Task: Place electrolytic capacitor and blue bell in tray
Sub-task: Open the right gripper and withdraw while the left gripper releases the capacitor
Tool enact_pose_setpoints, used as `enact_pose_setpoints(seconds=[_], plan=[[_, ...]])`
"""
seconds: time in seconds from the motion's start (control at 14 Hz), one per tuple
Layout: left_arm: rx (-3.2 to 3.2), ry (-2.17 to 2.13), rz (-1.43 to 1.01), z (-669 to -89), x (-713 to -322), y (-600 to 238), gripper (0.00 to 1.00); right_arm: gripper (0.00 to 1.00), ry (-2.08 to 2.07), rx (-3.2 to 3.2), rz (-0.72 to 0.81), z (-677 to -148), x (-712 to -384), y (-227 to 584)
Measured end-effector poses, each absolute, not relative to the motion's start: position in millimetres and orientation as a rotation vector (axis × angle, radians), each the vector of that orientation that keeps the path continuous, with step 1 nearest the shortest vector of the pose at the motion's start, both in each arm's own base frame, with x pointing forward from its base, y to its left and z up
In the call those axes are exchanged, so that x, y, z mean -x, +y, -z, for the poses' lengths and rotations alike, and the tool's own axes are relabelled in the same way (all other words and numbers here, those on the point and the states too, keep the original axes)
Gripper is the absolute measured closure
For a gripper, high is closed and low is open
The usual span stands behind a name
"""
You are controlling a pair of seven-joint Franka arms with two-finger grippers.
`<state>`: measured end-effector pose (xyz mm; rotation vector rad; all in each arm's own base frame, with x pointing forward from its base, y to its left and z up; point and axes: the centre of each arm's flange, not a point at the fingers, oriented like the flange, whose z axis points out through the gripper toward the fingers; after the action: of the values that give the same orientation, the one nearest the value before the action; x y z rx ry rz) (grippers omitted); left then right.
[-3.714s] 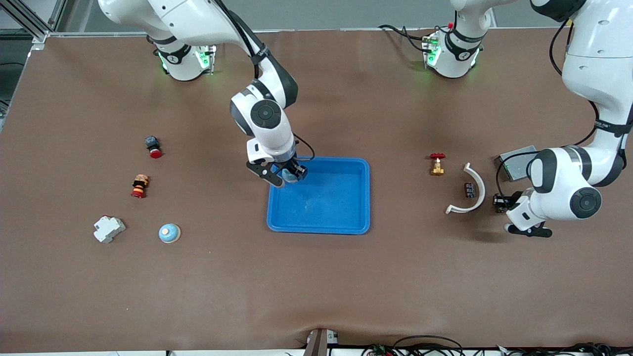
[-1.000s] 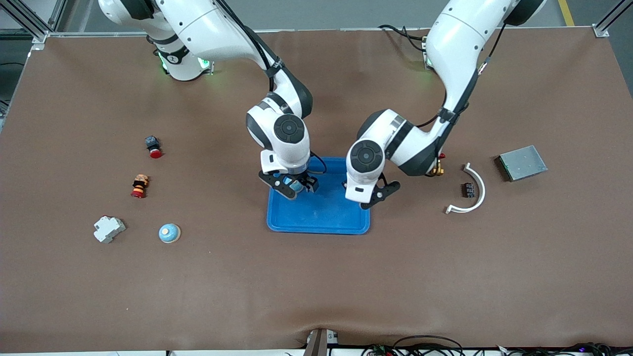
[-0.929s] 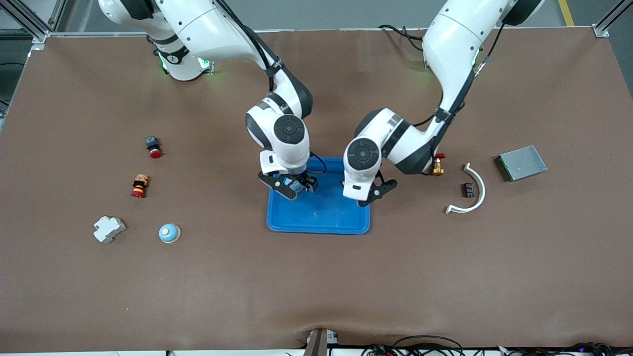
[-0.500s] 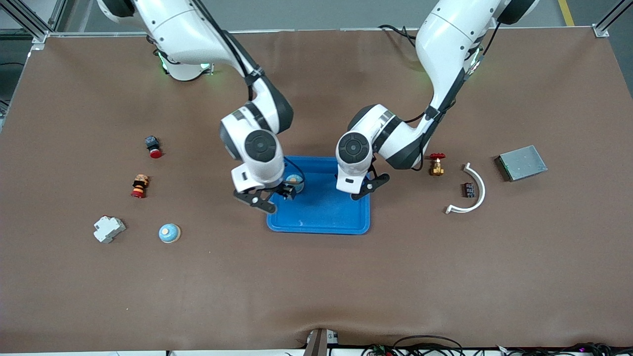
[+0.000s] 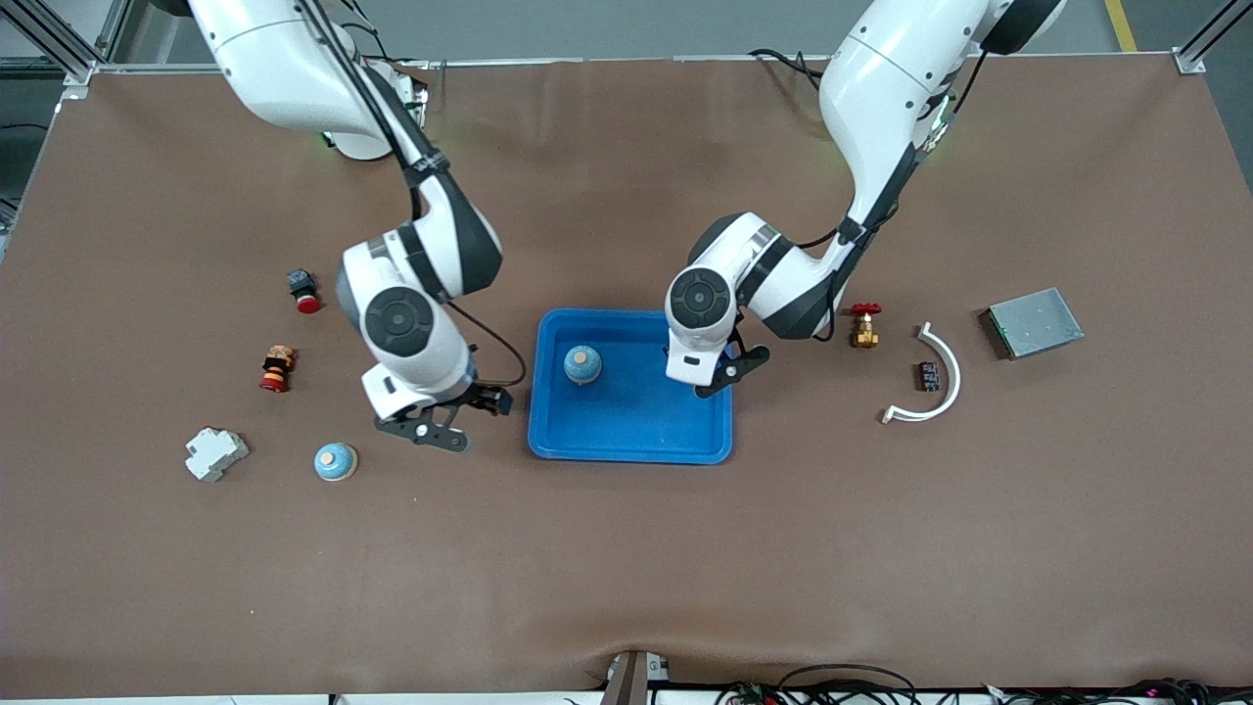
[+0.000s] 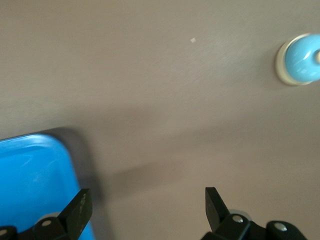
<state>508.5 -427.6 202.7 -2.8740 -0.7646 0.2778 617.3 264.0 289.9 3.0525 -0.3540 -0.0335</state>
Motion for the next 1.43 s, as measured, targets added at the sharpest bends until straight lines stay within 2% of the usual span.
enact_pose_setpoints(seconds=[0.5, 0.86, 1.0, 1.07, 1.29, 1.43], plan=[[2.858, -0.788, -0.278, -197.6, -500.4, -435.5, 0.67, 0.00, -0.131, -3.089, 0.006, -291.4, -642.5, 154.3], [2.858, -0.786, -0.279, -197.3, -499.8, -436.1, 0.67, 0.00, -0.005, -3.103, -0.089, -282.7, -655.3, 87.4], [2.857, -0.785, -0.280, -196.3, -499.5, -436.0, 0.63, 0.00, 0.037, -3.103, -0.124, -275.4, -657.5, 70.9], [2.856, -0.785, -0.281, -195.6, -499.3, -435.9, 0.59, 0.00, 0.054, -3.101, -0.140, -270.0, -659.0, 63.4], [2.861, -0.781, -0.277, -197.8, -498.9, -438.8, 0.28, 0.00, 0.090, -3.097, -0.163, -252.0, -662.8, 44.5], [2.878, -0.765, -0.250, -209.7, -503.4, -443.1, 0.11, 0.00, 0.094, -3.096, -0.163, -243.5, -663.2, 41.6]])
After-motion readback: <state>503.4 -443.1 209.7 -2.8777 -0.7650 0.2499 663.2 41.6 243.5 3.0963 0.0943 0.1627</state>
